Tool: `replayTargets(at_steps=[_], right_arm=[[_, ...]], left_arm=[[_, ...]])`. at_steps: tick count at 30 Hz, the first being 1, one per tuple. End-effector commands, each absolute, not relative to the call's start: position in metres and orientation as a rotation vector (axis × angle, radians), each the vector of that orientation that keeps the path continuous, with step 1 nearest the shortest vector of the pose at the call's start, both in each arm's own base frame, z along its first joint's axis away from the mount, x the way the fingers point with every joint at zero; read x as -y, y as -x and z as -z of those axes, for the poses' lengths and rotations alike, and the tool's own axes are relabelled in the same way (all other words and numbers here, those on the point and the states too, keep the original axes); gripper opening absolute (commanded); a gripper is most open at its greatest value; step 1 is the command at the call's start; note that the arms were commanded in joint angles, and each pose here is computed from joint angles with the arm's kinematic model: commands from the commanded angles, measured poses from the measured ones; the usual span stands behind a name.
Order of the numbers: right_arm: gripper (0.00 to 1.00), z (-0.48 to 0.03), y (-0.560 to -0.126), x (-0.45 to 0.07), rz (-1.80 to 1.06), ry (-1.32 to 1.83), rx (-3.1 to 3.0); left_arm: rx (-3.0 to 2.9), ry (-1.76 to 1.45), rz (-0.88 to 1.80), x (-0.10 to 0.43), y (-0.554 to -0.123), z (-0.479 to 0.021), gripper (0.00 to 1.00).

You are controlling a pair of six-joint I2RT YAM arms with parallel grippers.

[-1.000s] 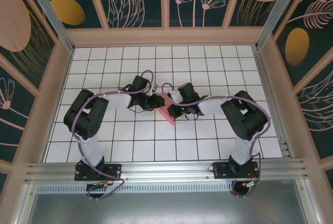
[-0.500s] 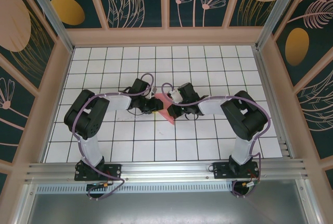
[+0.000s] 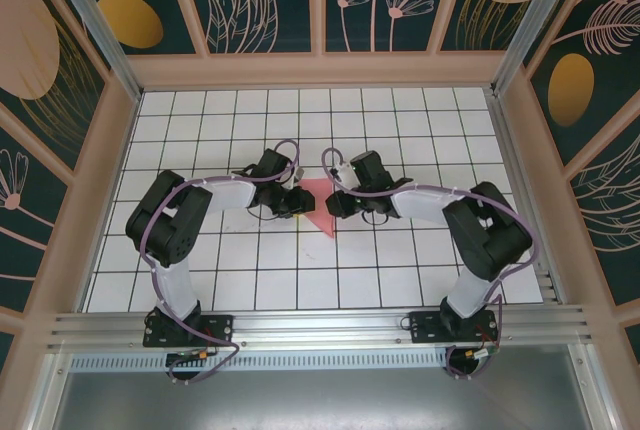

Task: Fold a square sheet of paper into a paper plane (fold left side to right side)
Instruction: Third fold the triangle at the center of the table.

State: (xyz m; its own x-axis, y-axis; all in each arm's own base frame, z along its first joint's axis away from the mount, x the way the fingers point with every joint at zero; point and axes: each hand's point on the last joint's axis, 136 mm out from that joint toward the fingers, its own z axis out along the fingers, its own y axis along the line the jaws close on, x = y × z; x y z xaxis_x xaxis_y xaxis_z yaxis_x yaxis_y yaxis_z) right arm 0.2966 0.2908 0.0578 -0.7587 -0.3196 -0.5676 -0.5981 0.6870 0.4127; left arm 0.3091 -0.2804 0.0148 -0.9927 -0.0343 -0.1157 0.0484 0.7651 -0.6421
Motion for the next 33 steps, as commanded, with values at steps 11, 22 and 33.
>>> replayTargets(at_steps=[11,22,33], right_arm=[[0.23,-0.084,-0.220,-0.320,-1.150,0.748,-2.472],[0.21,-0.044,-0.218,-0.324,-1.104,0.791,-2.598],[0.21,-0.028,-0.220,-0.315,-1.031,0.769,-2.647]], left_arm=[[-3.000,0.035,0.709,0.245,-0.292,0.045,0.32],[-3.004,0.031,0.706,0.244,-0.291,0.047,0.32],[-3.009,0.021,0.699,0.244,-0.291,0.048,0.32]])
